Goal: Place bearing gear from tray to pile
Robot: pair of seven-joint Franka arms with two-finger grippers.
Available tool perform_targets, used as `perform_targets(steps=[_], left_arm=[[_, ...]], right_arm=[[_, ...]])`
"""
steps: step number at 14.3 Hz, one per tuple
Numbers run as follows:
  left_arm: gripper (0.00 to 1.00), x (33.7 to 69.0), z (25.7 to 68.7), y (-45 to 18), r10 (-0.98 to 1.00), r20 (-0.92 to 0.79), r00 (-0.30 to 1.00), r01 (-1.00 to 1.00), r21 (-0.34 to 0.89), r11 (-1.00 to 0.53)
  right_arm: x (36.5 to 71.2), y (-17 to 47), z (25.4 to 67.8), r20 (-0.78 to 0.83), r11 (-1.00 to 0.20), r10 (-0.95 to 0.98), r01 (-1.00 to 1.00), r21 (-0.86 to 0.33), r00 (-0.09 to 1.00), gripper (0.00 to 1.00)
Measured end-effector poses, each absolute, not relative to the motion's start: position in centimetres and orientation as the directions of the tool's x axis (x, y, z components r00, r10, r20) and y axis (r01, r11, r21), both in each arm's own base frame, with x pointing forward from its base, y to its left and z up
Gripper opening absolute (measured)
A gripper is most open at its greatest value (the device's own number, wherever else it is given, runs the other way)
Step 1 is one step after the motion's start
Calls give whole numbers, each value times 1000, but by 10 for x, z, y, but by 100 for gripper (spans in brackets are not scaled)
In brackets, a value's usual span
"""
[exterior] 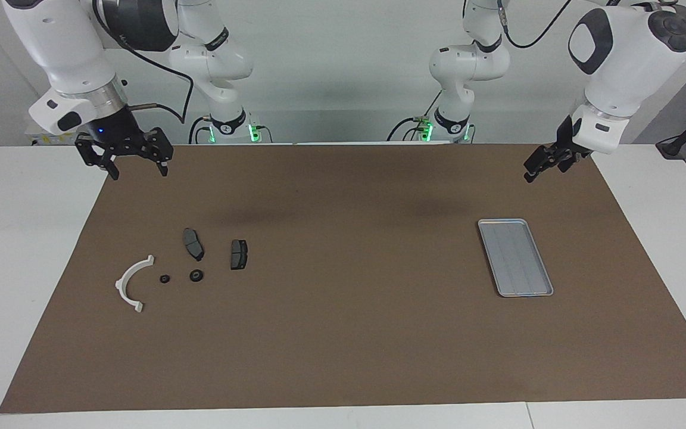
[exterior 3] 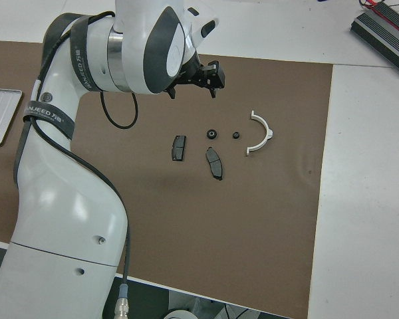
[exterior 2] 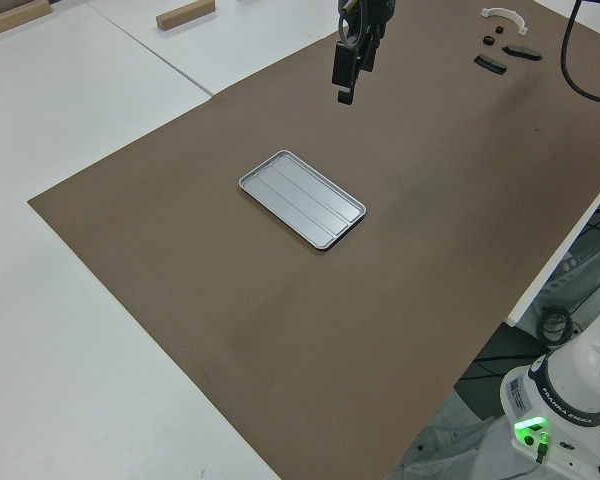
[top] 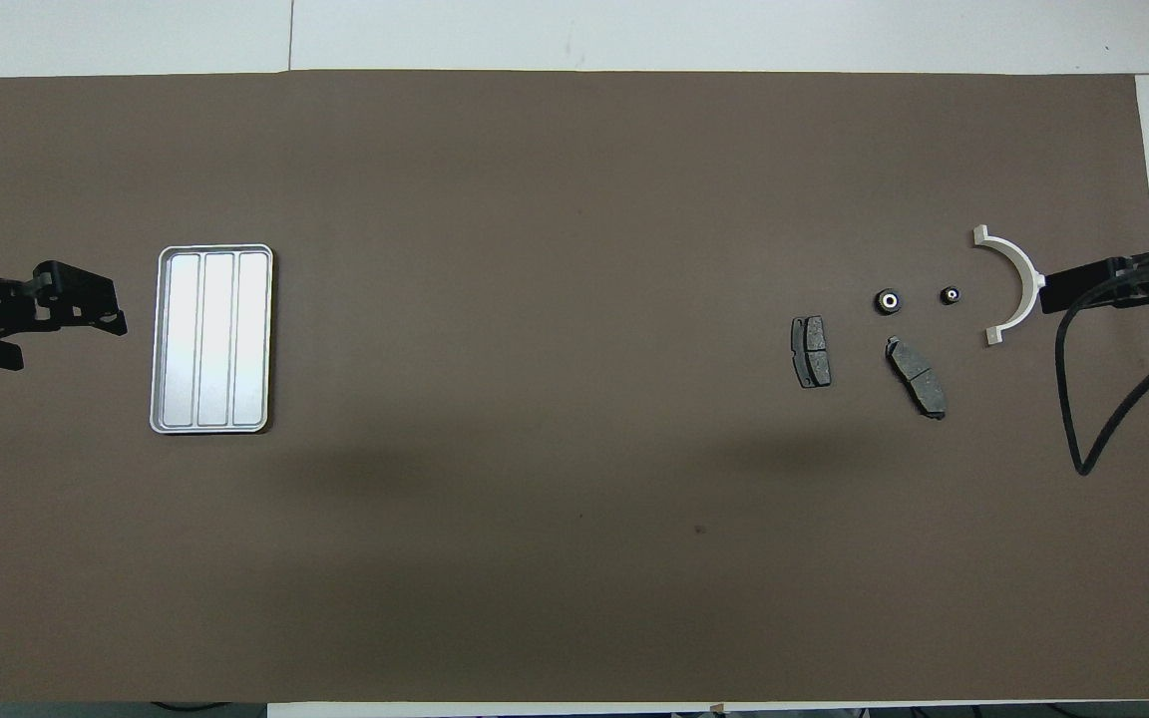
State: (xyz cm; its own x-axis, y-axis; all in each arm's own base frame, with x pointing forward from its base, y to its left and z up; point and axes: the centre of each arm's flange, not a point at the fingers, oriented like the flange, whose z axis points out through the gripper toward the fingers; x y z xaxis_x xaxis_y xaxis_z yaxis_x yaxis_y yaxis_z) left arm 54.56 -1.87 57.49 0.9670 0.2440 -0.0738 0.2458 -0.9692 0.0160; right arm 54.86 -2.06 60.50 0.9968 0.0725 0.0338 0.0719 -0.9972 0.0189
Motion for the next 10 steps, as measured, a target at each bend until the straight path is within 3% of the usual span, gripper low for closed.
perform_targets(steps=[10], left_arm=[[100, 535, 596, -20, 241, -43, 970, 242, 25, -970]], right_arm=[[544, -24, 603, 24, -998, 63, 62, 17, 998, 100]])
